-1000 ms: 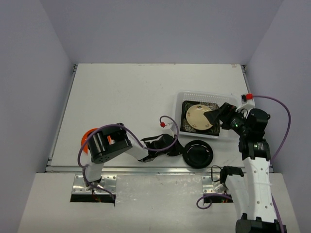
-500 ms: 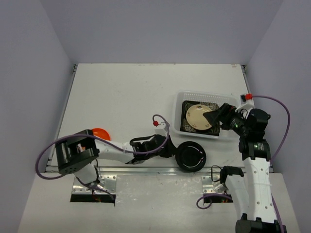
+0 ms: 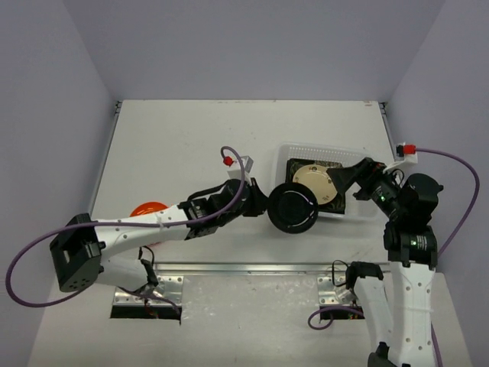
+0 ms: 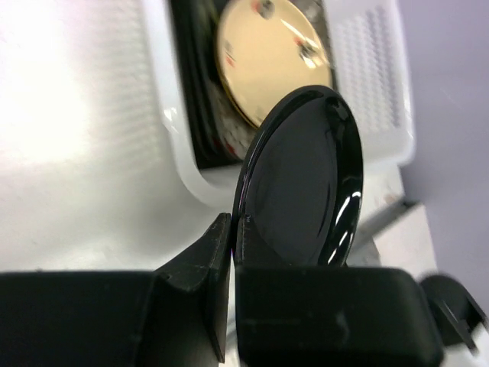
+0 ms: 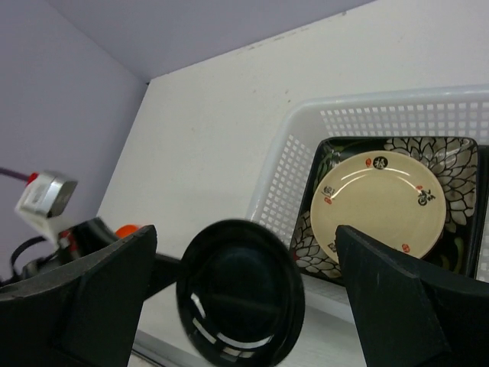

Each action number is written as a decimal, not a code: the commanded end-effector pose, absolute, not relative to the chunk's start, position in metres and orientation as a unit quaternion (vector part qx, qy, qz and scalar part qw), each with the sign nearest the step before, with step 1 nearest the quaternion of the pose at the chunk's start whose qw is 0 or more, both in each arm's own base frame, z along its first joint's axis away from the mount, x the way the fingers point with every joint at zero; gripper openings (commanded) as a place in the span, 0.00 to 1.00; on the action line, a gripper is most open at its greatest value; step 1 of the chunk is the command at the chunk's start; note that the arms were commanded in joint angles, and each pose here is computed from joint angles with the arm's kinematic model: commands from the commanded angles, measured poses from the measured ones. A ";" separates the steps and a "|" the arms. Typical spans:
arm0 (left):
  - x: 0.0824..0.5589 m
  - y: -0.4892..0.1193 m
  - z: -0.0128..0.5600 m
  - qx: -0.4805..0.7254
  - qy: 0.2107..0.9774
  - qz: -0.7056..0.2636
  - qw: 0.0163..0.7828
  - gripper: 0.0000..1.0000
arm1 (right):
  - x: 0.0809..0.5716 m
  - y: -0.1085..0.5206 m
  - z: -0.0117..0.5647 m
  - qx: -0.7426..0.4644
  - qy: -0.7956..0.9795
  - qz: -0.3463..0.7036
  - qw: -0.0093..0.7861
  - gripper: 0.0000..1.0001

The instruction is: Place the plates into the plastic bin on the countertop

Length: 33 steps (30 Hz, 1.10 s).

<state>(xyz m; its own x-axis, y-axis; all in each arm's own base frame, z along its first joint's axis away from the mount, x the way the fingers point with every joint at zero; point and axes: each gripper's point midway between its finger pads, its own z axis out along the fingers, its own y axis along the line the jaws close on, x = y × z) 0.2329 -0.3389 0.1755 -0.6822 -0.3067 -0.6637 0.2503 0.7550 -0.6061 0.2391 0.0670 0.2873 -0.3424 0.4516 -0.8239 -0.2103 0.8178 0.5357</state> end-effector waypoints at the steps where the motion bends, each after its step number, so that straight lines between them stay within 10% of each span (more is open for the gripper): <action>1: 0.295 -0.348 0.197 -0.025 0.833 -0.347 0.430 0.00 | 0.230 0.058 0.319 0.075 0.746 0.260 0.608 0.99; 16: 0.378 -0.420 0.169 -0.002 0.859 -0.318 0.400 0.03 | 0.227 0.060 0.302 0.063 0.760 0.258 0.594 0.99; 20: 0.374 -0.418 0.174 -0.002 0.856 -0.322 0.404 0.60 | 0.228 0.060 0.300 0.063 0.761 0.257 0.592 0.99; 23: 0.367 -0.416 0.193 0.009 0.847 -0.324 0.422 0.81 | 0.230 0.063 0.297 0.060 0.763 0.265 0.587 0.99; 33: 0.353 -0.353 0.276 -0.019 0.814 -0.275 0.511 1.00 | 0.234 0.071 0.294 0.051 0.764 0.291 0.574 0.99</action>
<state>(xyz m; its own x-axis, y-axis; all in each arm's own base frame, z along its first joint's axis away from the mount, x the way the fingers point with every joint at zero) 0.3555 -0.3895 0.2200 -0.6003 -0.2539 -0.7584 0.2755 0.8246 -0.4941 0.2303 0.0667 0.2833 -0.3650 0.4212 -0.8302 -0.2038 0.8340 0.5127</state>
